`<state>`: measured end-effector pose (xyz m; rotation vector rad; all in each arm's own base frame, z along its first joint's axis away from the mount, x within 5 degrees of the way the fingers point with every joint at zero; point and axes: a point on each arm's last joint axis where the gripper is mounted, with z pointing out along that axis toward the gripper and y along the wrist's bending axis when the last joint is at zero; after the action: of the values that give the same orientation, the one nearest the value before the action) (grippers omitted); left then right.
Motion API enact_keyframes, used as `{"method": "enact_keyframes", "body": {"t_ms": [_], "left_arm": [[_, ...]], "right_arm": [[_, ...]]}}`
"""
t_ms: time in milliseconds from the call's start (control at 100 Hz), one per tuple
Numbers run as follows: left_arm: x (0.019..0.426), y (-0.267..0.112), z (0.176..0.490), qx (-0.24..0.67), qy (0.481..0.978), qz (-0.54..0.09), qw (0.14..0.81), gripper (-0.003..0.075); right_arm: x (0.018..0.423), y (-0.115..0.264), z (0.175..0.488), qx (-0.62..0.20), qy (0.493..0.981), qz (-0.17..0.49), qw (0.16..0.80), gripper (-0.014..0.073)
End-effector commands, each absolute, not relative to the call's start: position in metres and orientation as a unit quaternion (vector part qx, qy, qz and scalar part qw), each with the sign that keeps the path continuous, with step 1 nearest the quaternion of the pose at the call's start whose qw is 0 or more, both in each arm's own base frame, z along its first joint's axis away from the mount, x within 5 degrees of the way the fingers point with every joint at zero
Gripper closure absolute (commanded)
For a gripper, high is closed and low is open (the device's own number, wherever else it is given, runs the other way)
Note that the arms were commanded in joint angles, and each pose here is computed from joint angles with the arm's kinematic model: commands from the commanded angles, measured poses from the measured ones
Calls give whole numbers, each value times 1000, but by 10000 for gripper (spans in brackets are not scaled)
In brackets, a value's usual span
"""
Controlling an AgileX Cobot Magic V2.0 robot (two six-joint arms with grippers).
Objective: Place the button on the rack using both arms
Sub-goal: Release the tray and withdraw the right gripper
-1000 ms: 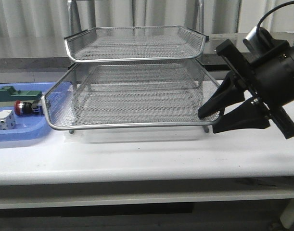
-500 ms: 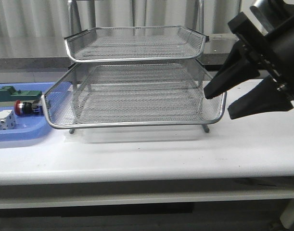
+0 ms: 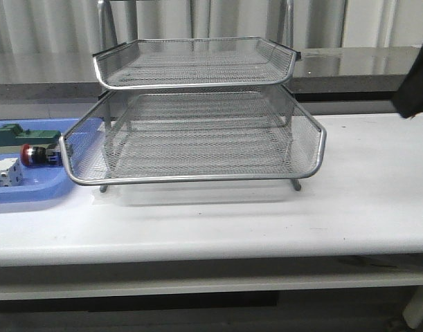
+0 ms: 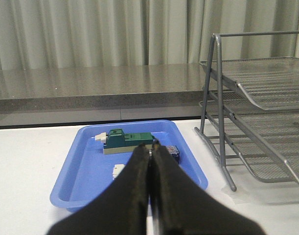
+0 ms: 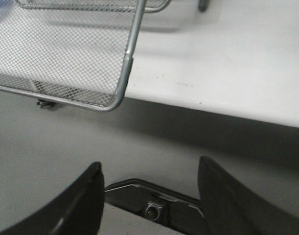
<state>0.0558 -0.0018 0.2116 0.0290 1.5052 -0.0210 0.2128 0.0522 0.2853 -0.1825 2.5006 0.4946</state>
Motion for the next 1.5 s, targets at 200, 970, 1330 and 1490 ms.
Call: {"method": "enact_keyframes", "body": {"t_ms": [200,970,1330,1490], "left_arm": [[55,-2,203,6,660,-15,751,741],[55,-2,203,6,660,-15,751,741],[55,-2,203,6,660,-15,751,741],[55,-2,203,6,660,-15,751,741]], "right_arm": [[168,33,338,-64,898,108,421,158],[88,6,364,-21,862,19,506,158],[86,6,362,-21,868,18,495,197],[86,6,362,-21,868,18,495,436]]}}
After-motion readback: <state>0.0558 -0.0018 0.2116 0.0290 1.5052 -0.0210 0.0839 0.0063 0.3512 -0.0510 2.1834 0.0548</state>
